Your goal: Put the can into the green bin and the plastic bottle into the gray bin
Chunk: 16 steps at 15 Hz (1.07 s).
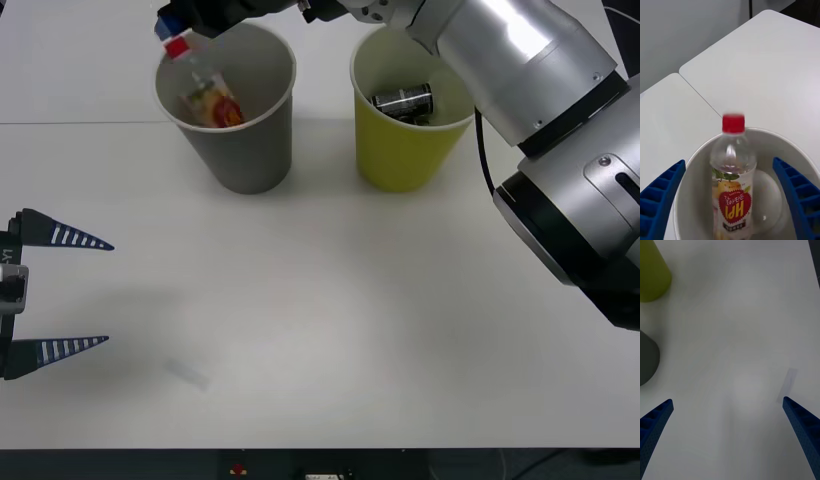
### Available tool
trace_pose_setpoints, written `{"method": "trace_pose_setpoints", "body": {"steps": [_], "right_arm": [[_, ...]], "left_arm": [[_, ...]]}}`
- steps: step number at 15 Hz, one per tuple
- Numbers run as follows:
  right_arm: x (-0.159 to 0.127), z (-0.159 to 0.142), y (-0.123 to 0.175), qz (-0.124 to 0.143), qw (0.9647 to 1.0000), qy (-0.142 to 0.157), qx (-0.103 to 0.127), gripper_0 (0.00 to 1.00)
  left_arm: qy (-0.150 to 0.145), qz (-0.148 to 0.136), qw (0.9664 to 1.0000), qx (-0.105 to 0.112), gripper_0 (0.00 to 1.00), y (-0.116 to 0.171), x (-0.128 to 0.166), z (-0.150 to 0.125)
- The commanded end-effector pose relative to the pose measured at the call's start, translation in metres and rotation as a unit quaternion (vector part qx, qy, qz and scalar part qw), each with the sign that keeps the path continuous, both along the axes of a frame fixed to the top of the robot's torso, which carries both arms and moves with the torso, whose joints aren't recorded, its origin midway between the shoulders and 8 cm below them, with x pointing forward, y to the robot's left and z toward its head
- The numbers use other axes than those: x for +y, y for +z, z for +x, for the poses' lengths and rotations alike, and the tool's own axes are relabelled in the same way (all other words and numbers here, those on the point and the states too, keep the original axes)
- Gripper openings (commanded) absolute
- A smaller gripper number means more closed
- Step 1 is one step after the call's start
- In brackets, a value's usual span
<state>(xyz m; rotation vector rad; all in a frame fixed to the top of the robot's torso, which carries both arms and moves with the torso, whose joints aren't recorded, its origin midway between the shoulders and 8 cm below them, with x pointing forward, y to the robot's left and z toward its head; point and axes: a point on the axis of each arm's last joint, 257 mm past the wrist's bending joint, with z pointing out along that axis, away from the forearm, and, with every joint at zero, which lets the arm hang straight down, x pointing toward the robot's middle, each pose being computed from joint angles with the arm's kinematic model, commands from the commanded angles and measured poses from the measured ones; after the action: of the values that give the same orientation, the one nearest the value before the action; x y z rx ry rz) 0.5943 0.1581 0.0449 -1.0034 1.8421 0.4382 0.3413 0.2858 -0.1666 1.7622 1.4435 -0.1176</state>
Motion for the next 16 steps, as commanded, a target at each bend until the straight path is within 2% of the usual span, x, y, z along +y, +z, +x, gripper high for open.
{"method": "trace_pose_setpoints", "body": {"steps": [1,6,9,13,16], "right_arm": [[-0.008,0.004,0.006,0.006,1.0000,-0.004,-0.001,1.00],[-0.051,0.009,0.033,0.001,1.0000,-0.002,0.005,1.00],[-0.084,0.010,0.053,0.019,0.9997,0.008,0.010,1.00],[-0.147,0.007,0.064,0.020,0.9991,0.031,0.020,1.00],[-0.201,0.000,0.066,0.022,0.9989,0.031,0.026,1.00]], "left_arm": [[0.000,0.000,1.0000,0.000,1.00,0.000,0.000,0.000],[0.000,0.000,1.0000,0.000,1.00,0.000,0.000,0.000],[0.000,0.000,1.0000,0.000,1.00,0.000,0.000,0.000],[0.000,0.000,1.0000,0.000,1.00,0.000,0.000,0.000],[0.000,0.000,1.0000,0.000,1.00,0.000,0.000,0.000]]}}
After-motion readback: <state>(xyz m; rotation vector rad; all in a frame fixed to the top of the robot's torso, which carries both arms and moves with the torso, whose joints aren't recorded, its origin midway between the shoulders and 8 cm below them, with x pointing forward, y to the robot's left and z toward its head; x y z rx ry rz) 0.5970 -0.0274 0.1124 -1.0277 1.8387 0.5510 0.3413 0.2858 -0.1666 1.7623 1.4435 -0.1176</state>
